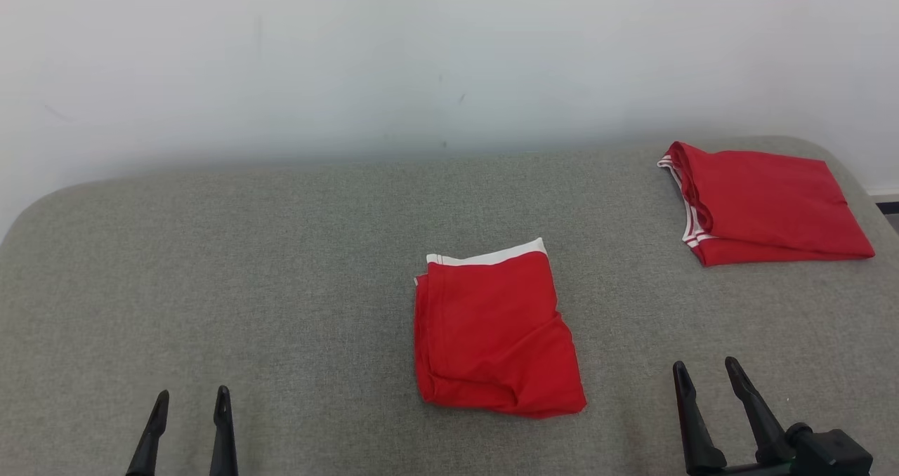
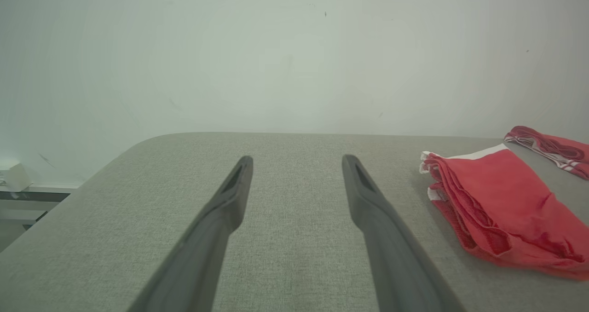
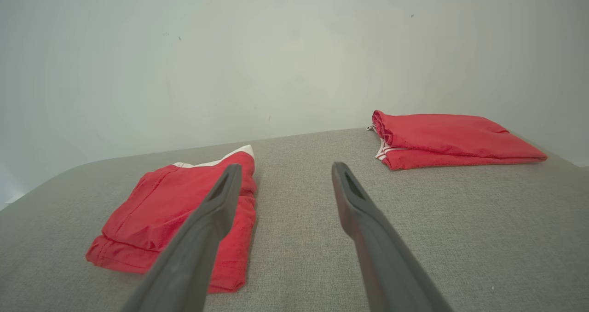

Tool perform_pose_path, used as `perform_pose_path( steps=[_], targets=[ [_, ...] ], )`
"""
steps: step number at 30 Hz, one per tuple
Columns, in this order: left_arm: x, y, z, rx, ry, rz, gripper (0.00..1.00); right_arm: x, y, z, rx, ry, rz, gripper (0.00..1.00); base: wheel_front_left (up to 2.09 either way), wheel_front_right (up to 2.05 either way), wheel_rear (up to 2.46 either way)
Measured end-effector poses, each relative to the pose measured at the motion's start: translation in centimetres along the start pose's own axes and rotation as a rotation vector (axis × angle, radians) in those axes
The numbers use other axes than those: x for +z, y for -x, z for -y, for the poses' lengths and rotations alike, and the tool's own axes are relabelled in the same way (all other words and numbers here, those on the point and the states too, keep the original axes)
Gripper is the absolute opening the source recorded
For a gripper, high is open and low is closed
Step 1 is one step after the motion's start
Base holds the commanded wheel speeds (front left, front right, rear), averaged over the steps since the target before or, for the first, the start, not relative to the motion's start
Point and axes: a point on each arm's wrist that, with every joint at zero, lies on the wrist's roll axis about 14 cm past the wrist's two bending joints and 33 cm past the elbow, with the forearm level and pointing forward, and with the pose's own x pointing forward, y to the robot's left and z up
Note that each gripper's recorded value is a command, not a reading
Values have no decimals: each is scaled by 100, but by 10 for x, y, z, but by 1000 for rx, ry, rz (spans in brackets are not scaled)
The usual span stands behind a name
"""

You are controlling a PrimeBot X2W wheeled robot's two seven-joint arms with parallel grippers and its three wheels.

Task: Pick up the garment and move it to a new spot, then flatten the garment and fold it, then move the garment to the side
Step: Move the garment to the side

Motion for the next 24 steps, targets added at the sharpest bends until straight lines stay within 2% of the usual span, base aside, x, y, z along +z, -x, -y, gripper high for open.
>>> perform_pose_path(
  steps=[24],
  targets=[
    [-2, 7, -9, 24, -9, -8, 100, -16, -6, -7, 8, -33, -54, 100, 0, 0, 0]
  ],
)
